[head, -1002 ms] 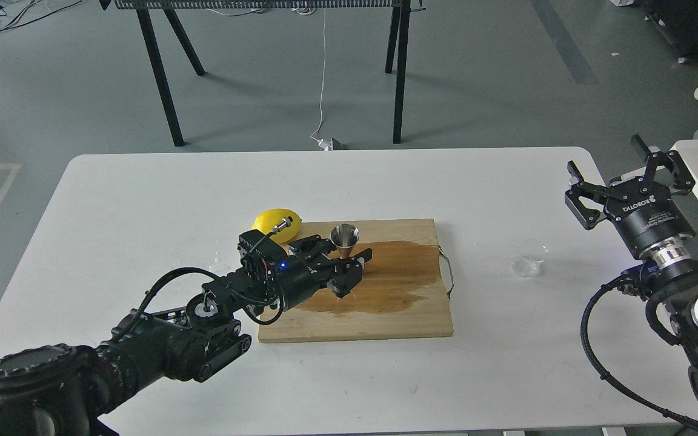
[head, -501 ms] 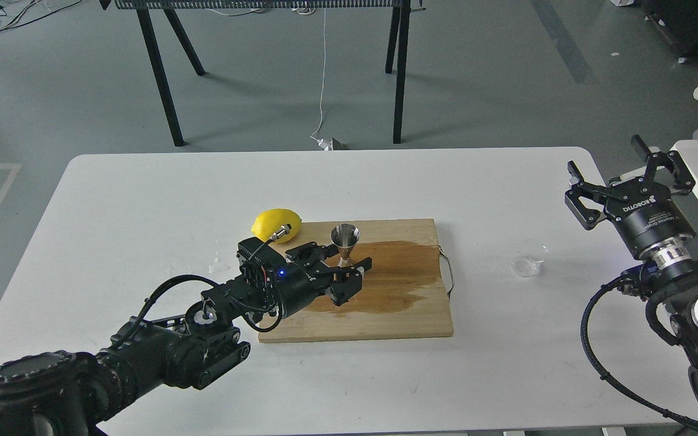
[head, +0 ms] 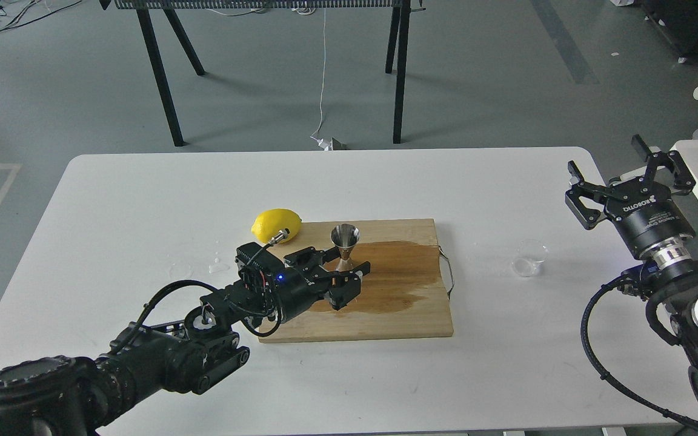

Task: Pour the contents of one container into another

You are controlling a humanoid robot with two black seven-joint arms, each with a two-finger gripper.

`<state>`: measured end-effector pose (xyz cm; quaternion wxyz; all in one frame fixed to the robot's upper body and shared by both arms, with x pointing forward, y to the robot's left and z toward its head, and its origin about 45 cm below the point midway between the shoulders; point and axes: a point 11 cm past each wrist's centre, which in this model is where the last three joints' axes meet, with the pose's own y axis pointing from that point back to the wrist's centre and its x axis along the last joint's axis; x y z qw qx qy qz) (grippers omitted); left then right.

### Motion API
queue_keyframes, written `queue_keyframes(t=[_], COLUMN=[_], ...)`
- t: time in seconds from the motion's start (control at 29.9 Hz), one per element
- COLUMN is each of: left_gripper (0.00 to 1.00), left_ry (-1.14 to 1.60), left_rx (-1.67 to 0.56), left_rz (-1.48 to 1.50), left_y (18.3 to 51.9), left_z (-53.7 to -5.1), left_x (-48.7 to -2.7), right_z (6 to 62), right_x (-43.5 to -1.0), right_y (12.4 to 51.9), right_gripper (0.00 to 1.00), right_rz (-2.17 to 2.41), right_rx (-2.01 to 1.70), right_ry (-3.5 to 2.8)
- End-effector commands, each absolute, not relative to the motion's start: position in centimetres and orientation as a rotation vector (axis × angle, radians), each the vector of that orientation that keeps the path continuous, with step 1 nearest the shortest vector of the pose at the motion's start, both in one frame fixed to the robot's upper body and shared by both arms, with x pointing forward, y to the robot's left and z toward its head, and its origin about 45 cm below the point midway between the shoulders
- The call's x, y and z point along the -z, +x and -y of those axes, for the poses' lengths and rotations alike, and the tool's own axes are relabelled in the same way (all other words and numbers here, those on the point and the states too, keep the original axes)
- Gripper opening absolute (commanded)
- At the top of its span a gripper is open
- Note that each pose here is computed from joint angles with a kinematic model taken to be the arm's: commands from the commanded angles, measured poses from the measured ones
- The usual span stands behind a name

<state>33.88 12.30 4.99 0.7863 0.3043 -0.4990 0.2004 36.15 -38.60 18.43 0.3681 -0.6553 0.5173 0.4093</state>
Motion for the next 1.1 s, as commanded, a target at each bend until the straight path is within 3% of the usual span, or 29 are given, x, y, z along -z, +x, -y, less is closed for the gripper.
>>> queue_keyframes(t=[0.0, 0.7, 0.9, 1.07], left_gripper=[0.72, 0.72, 0.72, 0.72], left_ry=[0.657, 0.700, 0.693, 0.672], left_rx=[-0.431, -0.439, -0.445, -0.489], left_rz=[1.075, 1.052, 1.055, 1.052], left_y=[33.8, 33.1, 32.7, 31.1], left_z=[-12.3, -15.1, -17.1, -22.1], left_x=[-4.9, -4.0, -4.6, -6.9], right_z=[38.6, 38.6, 38.7, 38.7], right_x=[-18.5, -18.4, -18.3, -18.1], right_y=[36.2, 36.1, 36.0, 35.8], right_gripper=[0.99, 0.99, 0.99, 0.99], right_rz=[-1.327, -1.330, -1.332, -1.335], right_rx=[-1.049, -1.052, -1.054, -1.059], right_ry=[-1.683, -1.681, -1.680, -1.678])
